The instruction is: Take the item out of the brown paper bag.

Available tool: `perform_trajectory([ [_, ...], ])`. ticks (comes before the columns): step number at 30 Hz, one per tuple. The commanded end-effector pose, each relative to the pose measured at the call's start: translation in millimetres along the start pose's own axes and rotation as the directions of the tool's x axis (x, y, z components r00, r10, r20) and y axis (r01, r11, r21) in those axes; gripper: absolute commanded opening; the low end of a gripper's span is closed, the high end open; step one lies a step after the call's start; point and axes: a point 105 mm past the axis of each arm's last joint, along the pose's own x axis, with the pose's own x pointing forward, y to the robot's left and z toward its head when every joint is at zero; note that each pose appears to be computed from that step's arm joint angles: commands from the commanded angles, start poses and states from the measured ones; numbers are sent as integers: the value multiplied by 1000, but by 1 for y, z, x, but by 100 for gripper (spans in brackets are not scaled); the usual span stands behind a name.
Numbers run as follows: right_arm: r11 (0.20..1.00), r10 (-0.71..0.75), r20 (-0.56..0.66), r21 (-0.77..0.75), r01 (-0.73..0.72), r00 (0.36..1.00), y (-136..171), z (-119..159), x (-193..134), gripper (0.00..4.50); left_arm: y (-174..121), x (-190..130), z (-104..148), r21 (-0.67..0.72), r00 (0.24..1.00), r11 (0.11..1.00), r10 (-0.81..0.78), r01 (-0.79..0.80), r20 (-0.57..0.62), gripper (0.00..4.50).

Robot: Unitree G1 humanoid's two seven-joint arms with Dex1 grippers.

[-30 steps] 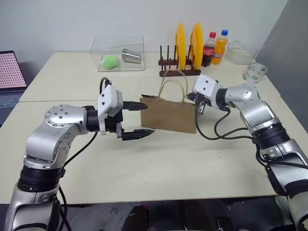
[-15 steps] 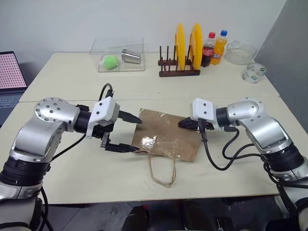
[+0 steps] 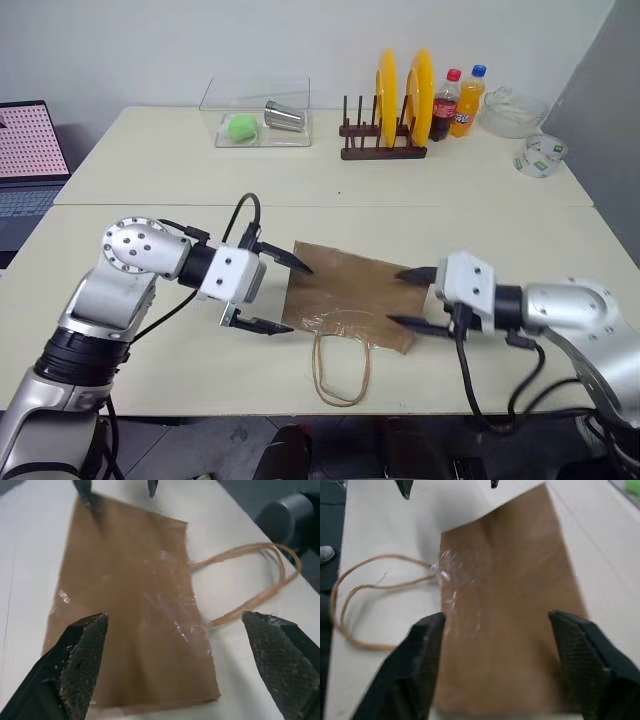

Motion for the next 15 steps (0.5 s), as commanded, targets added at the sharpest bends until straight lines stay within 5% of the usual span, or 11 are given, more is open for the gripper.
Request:
perform_trajectory([
  [1, 1000, 5, 0, 4, -5, 1000, 18, 6, -4, 412, -15, 5, -1, 67, 997, 995, -77, 77, 5, 450],
  [15, 988, 91, 16, 127, -93, 996, 56, 3, -1, 412, -19, 55, -12, 276, 993, 958, -96, 74, 67, 450],
])
